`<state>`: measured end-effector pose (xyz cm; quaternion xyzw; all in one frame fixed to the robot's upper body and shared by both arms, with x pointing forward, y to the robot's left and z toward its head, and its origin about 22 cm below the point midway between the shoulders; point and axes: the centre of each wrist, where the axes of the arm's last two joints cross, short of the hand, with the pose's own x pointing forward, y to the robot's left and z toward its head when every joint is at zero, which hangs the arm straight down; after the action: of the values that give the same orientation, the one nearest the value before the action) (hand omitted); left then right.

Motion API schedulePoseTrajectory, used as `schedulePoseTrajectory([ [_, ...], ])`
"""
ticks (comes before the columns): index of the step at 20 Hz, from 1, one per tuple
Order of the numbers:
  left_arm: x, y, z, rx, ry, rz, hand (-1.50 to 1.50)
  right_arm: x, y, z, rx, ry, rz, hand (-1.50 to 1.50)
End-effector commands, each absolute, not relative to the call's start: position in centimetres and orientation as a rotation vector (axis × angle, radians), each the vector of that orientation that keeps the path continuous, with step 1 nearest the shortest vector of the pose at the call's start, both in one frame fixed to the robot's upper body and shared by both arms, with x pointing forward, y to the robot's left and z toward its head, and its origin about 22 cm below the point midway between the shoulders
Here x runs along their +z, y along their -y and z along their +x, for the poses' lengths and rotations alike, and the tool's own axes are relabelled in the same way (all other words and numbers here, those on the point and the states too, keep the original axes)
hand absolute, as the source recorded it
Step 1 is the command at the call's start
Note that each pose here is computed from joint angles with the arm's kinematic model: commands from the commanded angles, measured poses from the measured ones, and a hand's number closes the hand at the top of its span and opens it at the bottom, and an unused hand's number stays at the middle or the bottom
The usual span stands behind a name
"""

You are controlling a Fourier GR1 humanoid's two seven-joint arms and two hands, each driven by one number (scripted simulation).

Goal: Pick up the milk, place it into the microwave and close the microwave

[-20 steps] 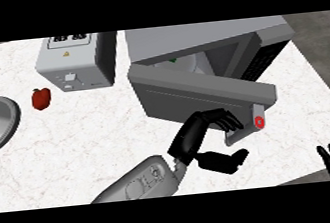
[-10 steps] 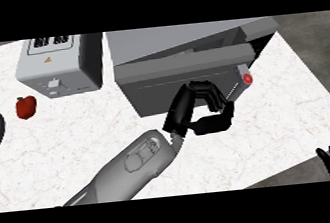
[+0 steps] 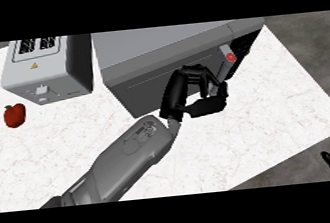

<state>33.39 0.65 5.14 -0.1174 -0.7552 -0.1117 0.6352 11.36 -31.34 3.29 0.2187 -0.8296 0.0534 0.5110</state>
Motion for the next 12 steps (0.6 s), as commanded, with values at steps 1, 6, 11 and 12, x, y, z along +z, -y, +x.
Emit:
schedulePoseTrajectory([
  [1, 6.1, -0.7, 35.2, -0.228, 1.754, -0.255, 1.5, 3.9, 31.6, 11.2, 0.142, 2.003, 0.557, -1.5],
  [6, 6.2, -0.7, 35.2, -0.198, 1.773, -0.252, 1.5, 4.8, 31.5, 11.5, 0.149, 2.029, 0.591, -1.5],
  [11, 6.4, -0.5, 35.3, -0.181, 1.775, -0.256, 1.5, 5.2, 31.8, 11.3, 0.158, 2.009, 0.617, -1.5],
  [12, 6.2, -0.6, 35.4, -0.187, 1.773, -0.263, 1.5, 5.4, 31.7, 11.3, 0.16, 2.015, 0.624, -1.5],
])
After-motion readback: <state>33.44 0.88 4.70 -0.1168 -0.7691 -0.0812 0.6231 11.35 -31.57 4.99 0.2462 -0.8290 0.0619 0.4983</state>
